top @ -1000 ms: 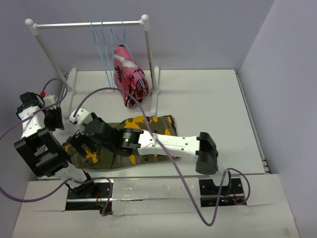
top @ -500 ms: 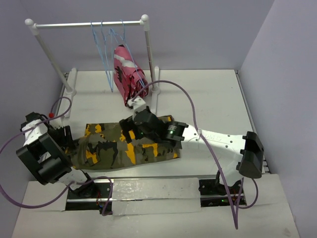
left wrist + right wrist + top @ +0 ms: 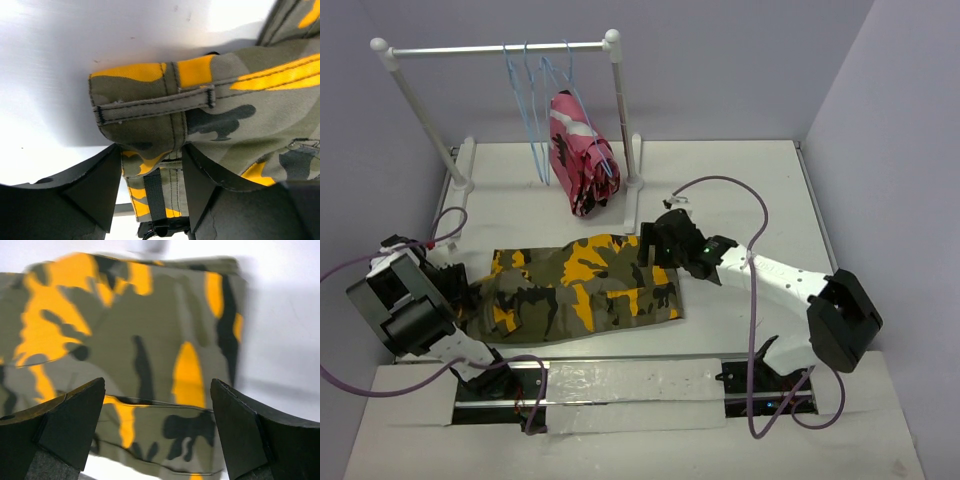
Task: Place the trousers on the hanger
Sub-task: Fold the trousers at the center of the board.
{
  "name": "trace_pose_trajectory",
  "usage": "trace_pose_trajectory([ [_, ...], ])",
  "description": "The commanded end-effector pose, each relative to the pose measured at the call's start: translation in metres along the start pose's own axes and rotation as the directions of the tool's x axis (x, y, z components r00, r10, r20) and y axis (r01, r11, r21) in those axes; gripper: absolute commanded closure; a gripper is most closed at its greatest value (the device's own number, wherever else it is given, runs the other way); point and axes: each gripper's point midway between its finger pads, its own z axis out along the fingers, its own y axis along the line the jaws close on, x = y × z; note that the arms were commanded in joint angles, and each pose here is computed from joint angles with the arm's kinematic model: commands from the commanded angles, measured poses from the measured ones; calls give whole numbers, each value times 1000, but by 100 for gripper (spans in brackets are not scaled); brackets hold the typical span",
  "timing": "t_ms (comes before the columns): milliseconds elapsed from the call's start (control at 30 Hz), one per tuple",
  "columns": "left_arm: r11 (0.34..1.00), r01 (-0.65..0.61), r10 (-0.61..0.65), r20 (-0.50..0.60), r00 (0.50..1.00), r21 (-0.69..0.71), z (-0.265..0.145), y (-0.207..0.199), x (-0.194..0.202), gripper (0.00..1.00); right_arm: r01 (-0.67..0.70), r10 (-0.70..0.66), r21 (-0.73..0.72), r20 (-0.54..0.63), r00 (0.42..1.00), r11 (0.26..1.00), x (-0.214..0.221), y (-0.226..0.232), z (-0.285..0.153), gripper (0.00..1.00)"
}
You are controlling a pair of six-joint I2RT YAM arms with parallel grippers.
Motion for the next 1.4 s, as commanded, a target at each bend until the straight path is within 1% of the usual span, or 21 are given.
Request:
trace_pose_trajectory([
  [0, 999, 2, -1, 8, 1000, -54, 23, 19, -7, 45, -85, 85, -10, -21, 996, 996, 2, -11, 14, 8],
  [33, 998, 11, -10, 13, 1000, -63, 28, 22, -9, 49, -97, 97, 10, -31, 995, 995, 6, -20, 18, 8],
  [100, 997, 12, -10, 26, 1000, -75, 28, 25, -12, 56, -94, 95, 17, -45, 994, 995, 11, -24, 21, 8],
  [133, 998, 7, -5, 38, 999, -67, 28, 24, -16, 62, -95, 96, 16, -48, 994, 995, 12, -25, 23, 8],
  [167, 999, 5, -2, 64, 998, -48, 28, 22, -22, 76, -105, 105, 16, -51, 993, 994, 15, -28, 27, 8],
  [200, 999, 0, 4, 75, 997, -52, 27, 23, -26, 85, -110, 110, 10, -57, 992, 994, 18, -29, 30, 8],
  [233, 1000, -8, 8, 100, 995, -2, 28, 15, -31, 98, -130, 129, -6, -74, 989, 992, 22, -28, 32, 8],
  [300, 995, -34, 21, 137, 990, 91, 25, -1, -41, 100, -157, 156, -2, -89, 984, 988, 29, -34, 41, 8],
  [333, 994, -48, 32, 152, 988, 103, 21, -3, -45, 100, -158, 158, 6, -96, 983, 987, 32, -36, 44, 9],
  [367, 986, -71, 43, 183, 982, 150, 15, -13, -49, 100, -162, 163, 21, -102, 981, 987, 34, -40, 47, 9],
  [433, 979, -96, 53, 227, 972, 180, 5, -22, -56, 100, -168, 170, 23, -106, 980, 985, 35, -42, 50, 9],
  [533, 971, -157, 92, 326, 941, 178, -18, -30, -71, 100, -168, 169, 14, -125, 978, 986, 38, -40, 56, 9],
  [600, 963, -223, 138, 434, 890, 150, -49, -38, -87, 100, -177, 181, 35, -136, 974, 984, 42, -46, 59, 10],
  [633, 959, -247, 154, 470, 869, 141, -61, -42, -92, 100, -186, 190, 40, -136, 972, 982, 43, -48, 60, 10],
  [667, 958, -255, 163, 482, 861, 130, -67, -44, -92, 100, -194, 198, 43, -134, 971, 980, 42, -49, 60, 10],
  [767, 941, -328, 223, 564, 795, 89, -106, -59, -106, 100, -216, 221, 51, -131, 966, 975, 44, -57, 60, 11],
  [867, 930, -363, 263, 589, 764, 56, -133, -69, -110, 100, -223, 231, 74, -138, 963, 972, 45, -63, 62, 11],
  [1067, 908, -415, 297, 613, 732, 56, -155, -88, -120, 100, -216, 225, 73, -155, 962, 974, 47, -62, 65, 12],
  [1167, 901, -431, 309, 621, 720, 51, -155, -95, -130, 100, -209, 217, 64, -154, 964, 976, 47, -61, 64, 13],
  [1267, 906, -421, 304, 630, 715, 40, -147, -96, -151, 100, -204, 210, 59, -153, 966, 977, 46, -60, 65, 14],
  [1367, 918, -396, 309, 619, 722, 4, -129, -90, -172, 100, -204, 208, 38, -165, 964, 978, 47, -56, 64, 15],
])
